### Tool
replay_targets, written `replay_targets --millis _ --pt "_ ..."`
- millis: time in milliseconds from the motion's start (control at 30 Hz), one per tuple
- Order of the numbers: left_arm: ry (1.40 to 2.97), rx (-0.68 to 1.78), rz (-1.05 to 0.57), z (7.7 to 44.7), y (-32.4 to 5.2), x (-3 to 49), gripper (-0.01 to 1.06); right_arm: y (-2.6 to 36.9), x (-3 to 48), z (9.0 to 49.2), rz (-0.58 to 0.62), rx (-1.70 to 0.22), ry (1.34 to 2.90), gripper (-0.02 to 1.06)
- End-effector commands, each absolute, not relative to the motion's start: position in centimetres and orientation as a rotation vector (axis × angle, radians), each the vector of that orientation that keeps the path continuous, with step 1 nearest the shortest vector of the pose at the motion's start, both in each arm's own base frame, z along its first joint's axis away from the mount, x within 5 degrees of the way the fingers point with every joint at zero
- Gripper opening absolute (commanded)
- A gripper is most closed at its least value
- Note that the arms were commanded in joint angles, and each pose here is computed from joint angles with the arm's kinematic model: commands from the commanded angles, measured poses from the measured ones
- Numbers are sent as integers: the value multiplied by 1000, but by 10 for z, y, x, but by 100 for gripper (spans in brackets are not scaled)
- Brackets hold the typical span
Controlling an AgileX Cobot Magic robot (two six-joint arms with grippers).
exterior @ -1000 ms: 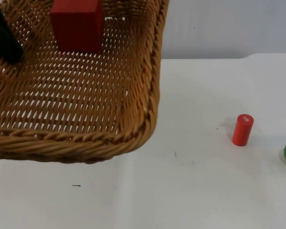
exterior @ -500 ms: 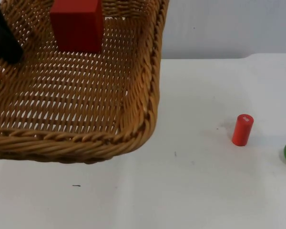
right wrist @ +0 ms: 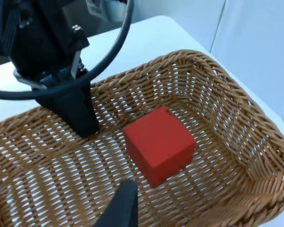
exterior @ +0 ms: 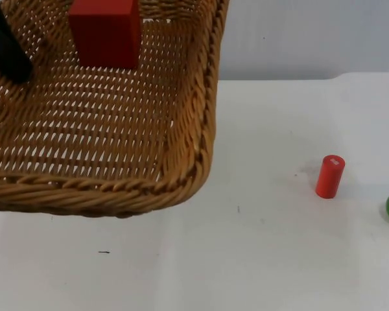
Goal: Pick up the basket with the left hand and place the object to the left of the red cylinder into the basket with the right hand.
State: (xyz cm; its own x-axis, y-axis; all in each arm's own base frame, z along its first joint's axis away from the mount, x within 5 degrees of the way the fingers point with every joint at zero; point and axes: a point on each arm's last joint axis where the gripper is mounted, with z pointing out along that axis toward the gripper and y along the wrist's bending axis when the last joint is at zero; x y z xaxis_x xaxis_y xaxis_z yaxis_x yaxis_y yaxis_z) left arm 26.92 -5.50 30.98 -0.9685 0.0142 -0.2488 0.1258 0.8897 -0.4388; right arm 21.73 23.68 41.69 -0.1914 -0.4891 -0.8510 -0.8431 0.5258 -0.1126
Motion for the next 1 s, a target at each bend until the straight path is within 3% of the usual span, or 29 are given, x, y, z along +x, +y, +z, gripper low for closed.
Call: replay_targets --millis 0,600,967 --pt "2786 122 -719 310 -59 272 0 235 217 420 486 -1083 1822 92" --pt "2815 159 -711 275 -60 301 0 235 217 420 486 -1083 1822 92" --pt "2854 154 -748 231 -64 327 0 235 216 418 491 -1087 1847 92"
